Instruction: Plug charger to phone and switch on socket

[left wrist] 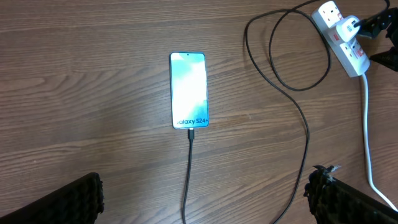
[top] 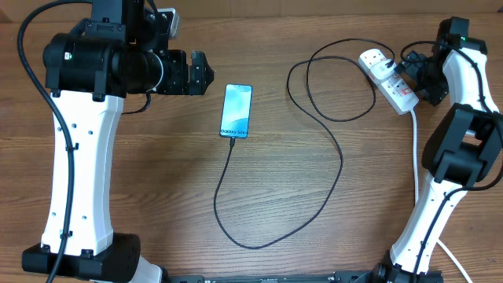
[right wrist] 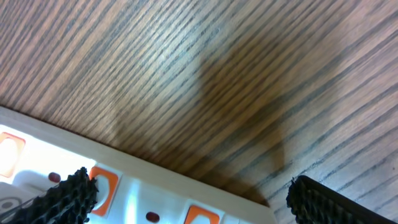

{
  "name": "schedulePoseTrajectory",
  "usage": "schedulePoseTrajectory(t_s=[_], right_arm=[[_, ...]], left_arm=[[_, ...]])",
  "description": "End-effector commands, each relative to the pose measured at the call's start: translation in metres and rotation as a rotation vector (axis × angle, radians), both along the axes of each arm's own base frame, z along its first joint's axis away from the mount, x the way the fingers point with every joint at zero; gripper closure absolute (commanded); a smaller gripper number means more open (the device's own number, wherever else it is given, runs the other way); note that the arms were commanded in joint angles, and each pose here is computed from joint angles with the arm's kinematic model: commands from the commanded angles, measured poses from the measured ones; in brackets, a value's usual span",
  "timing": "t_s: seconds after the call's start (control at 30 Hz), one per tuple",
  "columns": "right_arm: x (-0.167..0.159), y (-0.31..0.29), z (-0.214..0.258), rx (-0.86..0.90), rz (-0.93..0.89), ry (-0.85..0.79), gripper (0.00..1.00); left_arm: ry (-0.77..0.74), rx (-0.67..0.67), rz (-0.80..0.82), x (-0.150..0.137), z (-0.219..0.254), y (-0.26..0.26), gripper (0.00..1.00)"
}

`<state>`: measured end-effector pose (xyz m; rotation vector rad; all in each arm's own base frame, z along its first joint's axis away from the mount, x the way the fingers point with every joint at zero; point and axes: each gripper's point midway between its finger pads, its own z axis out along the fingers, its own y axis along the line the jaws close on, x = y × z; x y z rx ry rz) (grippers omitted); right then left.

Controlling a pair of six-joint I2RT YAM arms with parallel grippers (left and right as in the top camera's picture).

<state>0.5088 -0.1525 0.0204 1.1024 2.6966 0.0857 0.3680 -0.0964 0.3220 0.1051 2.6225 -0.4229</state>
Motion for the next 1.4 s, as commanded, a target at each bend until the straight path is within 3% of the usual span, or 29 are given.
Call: schedulePoseTrajectory(t_s=[0.0,0.43,0.6,0.73,1.03,1.37], right_arm=[[-0.018,0.024,-0.021,0.066,0.067,0.084,0.00],[-0.025,0.023,-0.008,0.080,0.063,0.104,0.00],[-0.032,0.012,0.062,0.060,0.035,0.039,0.00],[-0.051,0.016,0.146,0.025,0.022,-0.070,0.00],[-0.133,0.055,0.286,-0.036,0.057,-0.252,0.00],[-0.229,0.111,0.350,-0.110,0.168,-0.357,0.00]], left_arm=[[-0.010,0.006,-0.007,0.000,0.002,-0.002,0.00],[-0.009,0.006,-0.007,0.000,0.002,-0.002,0.00],[-0.010,0.013,-0.003,0.001,0.001,0.000,0.00],[-0.009,0.012,-0.004,0.001,0.001,-0.001,0.00],[-0.009,0.013,-0.004,0.001,0.001,0.000,0.00],[-0.009,0.013,-0.003,0.001,0.001,0.000,0.00]])
